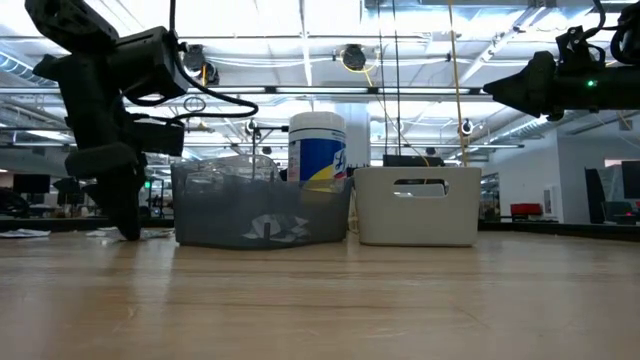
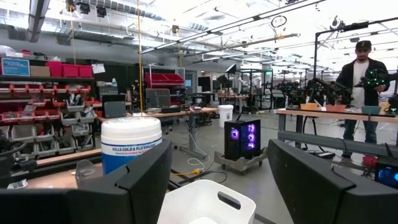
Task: Pick & Place First Aid Supplies
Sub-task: Put the towelette pack into the bottom black bin
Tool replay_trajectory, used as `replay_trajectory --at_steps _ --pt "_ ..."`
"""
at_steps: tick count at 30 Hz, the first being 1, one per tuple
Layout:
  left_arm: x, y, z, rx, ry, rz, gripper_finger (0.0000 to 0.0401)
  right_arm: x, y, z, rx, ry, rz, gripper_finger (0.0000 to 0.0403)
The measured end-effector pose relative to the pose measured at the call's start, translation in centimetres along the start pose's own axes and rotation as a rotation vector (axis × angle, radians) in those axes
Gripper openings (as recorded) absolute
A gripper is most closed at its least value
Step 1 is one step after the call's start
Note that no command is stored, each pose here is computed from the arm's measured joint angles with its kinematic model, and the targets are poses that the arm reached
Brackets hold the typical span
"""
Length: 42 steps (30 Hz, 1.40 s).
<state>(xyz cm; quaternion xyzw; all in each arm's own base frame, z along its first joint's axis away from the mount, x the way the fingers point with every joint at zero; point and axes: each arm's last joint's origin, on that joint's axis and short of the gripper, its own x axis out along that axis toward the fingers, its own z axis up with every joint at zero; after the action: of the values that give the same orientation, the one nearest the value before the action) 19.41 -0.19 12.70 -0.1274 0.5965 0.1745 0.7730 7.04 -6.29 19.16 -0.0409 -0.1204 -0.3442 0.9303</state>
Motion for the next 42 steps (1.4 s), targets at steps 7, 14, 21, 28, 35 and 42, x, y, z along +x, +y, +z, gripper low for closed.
replay_trajectory --at_steps 7,14,21,28,35,42 --pt "-0.3 0.0 0.1 -0.056 -0.002 -0.002 0.0012 0.0 0.0 0.0 0.0 0.0 0.0 0.0263" --pt "-3.3 0.4 0.0 -0.085 0.025 -0.005 0.0005 0.0 0.0 0.0 0.0 0.001 0.0 0.0263" --pt "-7.3 0.9 0.1 -0.114 0.153 0.042 0.0004 0.0 0.0 0.0 0.0 0.002 -0.001 0.0263" --pt "-10.6 0.8 0.7 -0.122 0.252 0.011 0.0004 0.0 0.0 0.0 0.0 0.002 0.0 0.0263" --pt "-12.6 0.6 1.4 -0.128 0.263 -0.042 0.0004 0.0 0.0 0.0 0.0 0.001 0.0 0.0263" --pt "-12.3 -0.1 3.2 -0.128 0.326 -0.016 0.0004 0.0 0.0 0.0 0.0 0.001 -0.001 0.0263"
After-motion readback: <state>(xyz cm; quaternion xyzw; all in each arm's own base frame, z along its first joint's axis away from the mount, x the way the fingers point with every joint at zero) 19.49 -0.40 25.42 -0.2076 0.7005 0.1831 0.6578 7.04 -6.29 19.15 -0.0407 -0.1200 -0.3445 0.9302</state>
